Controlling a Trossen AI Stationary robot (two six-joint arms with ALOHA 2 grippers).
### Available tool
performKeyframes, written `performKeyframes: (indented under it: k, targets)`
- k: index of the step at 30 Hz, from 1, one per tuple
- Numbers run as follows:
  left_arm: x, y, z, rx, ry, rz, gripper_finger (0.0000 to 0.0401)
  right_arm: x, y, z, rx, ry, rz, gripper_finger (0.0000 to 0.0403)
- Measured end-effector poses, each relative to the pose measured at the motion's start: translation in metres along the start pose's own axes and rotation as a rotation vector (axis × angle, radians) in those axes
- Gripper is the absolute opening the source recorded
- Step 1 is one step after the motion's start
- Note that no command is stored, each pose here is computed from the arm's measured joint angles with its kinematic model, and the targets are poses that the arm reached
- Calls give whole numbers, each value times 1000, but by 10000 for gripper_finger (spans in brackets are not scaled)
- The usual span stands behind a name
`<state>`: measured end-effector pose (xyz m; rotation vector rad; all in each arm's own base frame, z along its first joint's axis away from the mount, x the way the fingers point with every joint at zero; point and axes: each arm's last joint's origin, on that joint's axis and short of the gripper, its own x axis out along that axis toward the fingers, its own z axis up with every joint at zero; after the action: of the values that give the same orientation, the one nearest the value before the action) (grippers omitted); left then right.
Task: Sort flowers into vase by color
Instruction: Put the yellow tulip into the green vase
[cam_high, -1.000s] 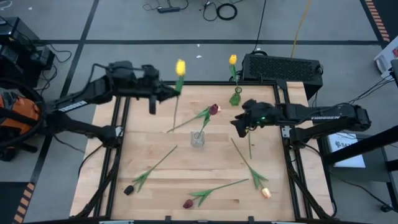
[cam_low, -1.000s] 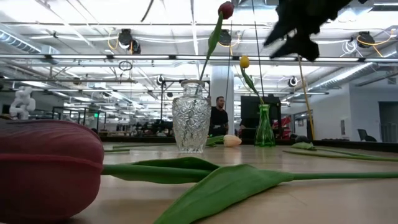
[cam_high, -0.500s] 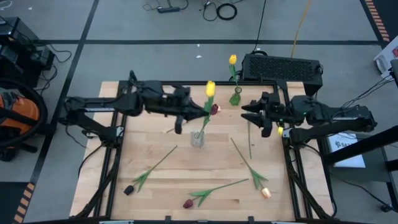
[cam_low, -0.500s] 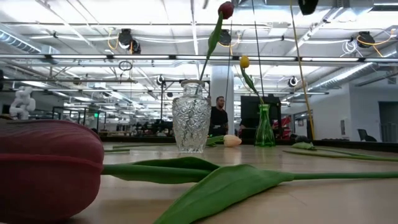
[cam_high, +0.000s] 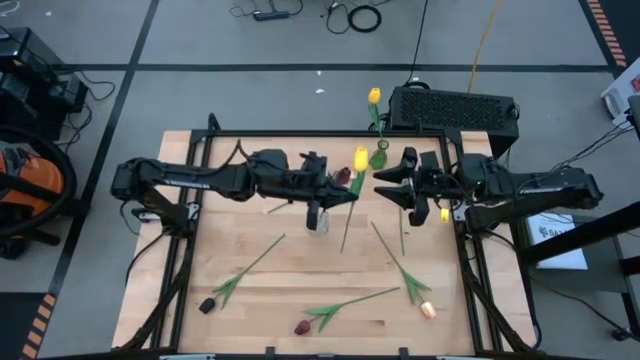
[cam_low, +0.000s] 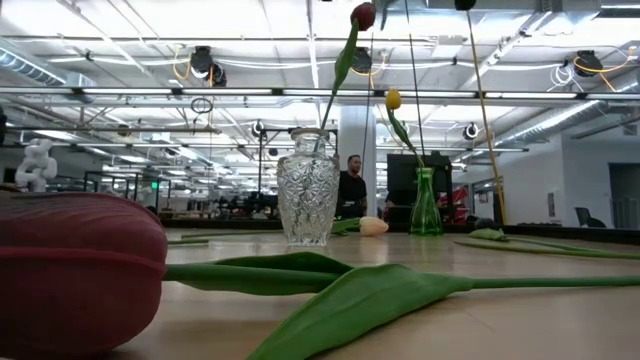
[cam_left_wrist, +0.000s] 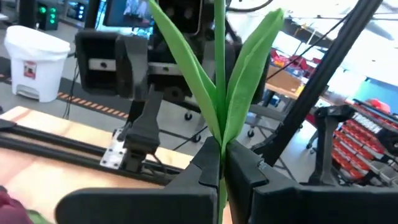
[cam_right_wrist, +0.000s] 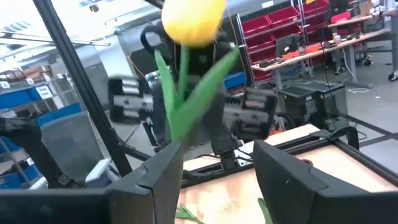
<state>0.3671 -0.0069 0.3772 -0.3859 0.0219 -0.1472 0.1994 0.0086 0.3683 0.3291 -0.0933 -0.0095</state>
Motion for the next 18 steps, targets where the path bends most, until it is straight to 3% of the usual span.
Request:
performKeyframes:
  k: [18]
  targets:
    - [0, 0, -3, 5, 11, 52, 10, 31, 1, -11, 6, -30, 95, 187]
